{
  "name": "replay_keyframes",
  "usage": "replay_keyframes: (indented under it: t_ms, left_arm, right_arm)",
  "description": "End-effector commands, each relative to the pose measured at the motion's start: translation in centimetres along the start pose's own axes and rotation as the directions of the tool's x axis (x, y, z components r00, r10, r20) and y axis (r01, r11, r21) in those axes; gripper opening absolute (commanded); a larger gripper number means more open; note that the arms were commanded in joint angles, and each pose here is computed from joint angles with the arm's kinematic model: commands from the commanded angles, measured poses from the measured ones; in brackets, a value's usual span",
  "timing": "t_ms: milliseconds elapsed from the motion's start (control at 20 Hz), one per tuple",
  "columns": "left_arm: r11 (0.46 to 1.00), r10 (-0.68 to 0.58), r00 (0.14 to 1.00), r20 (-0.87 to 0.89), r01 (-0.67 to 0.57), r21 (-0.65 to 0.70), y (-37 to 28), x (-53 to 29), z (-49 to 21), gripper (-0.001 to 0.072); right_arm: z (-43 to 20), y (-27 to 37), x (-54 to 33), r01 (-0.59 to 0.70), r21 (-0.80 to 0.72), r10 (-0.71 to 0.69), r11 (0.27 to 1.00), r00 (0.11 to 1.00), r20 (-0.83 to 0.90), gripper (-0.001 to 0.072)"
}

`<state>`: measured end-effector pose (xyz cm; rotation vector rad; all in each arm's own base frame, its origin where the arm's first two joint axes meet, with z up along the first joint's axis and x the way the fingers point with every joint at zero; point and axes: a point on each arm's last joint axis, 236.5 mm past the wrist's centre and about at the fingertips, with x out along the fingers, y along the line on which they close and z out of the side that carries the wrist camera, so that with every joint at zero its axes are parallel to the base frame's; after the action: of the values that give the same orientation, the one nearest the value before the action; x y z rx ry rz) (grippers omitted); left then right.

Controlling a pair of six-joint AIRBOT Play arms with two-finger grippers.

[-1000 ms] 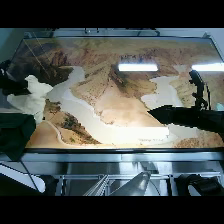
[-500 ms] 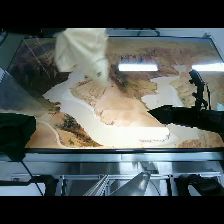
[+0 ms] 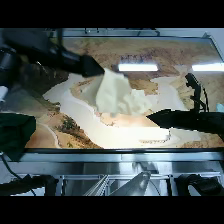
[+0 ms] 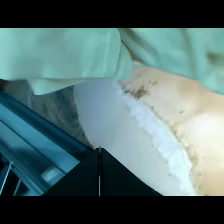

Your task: Fold the shirts.

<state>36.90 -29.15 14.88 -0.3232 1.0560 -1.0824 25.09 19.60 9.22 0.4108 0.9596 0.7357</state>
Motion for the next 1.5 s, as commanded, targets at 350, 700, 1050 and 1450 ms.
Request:
replay_keyframes:
  t_ms: [350,700,1050,1450]
  left_arm:
    - [0.988,-0.126,0.948,-0.292,0.093,-0.124,-0.5,-0.9,-6.9,0.0718]
    - [0.917,-0.030,0.960,-0.279,-0.085,-0.389,4.8,-0.1,-18.1,0.0717]
    - [0.744,0.068,0.991,-0.119,-0.130,-0.655,11.4,1.5,-23.9,0.0704]
    - [0.696,0.016,0.974,-0.226,-0.173,-0.697,14.6,4.9,-25.1,0.0661]
  right_arm:
    - [3.5,-6.8,-2.2,0.110,0.201,-0.129,0.973,0.988,0.083,0.0456]
    - [2.8,-21.6,3.4,0.082,0.512,-0.042,0.855,0.995,-0.090,0.0453]
    - [7.1,-24.1,10.1,-0.017,0.557,0.082,0.830,0.992,-0.092,0.0368]
    - [9.3,-24.7,13.0,0.003,0.591,0.064,0.807,0.994,-0.093,0.0367]
